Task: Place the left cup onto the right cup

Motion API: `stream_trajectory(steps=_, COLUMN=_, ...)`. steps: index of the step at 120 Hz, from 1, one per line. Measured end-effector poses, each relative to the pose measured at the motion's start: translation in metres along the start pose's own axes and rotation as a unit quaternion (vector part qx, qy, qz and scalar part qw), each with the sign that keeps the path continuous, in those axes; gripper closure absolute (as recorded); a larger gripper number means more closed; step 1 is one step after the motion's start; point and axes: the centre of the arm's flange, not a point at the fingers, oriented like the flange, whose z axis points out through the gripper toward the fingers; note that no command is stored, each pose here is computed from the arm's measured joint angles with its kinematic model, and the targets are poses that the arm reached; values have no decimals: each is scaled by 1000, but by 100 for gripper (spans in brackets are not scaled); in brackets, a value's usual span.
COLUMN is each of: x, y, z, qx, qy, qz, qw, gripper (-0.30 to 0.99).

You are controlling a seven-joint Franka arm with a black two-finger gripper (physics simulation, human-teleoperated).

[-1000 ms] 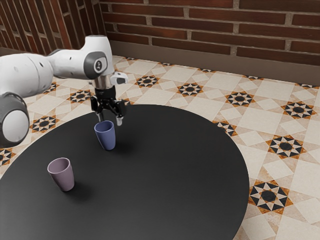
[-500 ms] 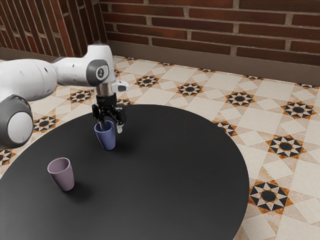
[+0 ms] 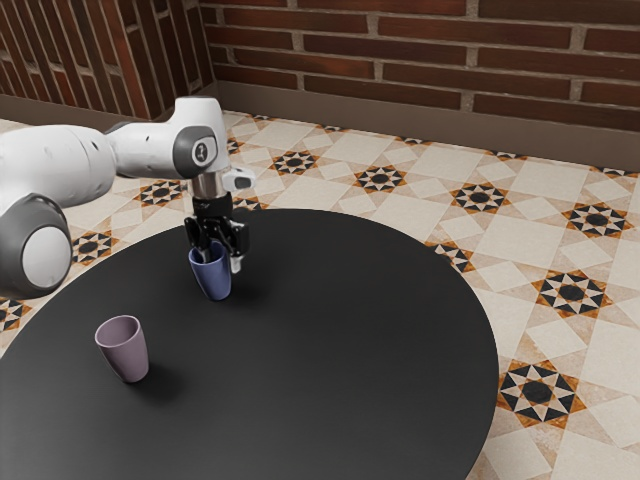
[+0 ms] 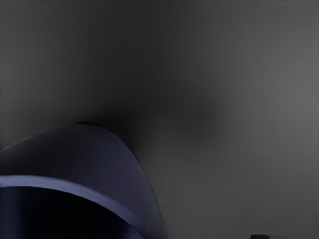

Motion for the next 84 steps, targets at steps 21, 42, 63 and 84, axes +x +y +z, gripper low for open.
stream_trajectory(steps=21, x=0, y=-2, z=3, qx=1, qy=-3, qz=0, qw=1000, gripper=35)
stream_trajectory(steps=42, x=0, y=-5, z=7, qx=1, qy=-5, qz=-1, qw=1000, gripper=44)
stream_trajectory(steps=63, x=1, y=-6, z=9, qx=1, qy=-7, qz=-1, qw=1000, gripper=54)
stream_trajectory(steps=84, x=3, y=-8, z=3, qx=3, qy=0, qz=0, qw=1000, gripper=62)
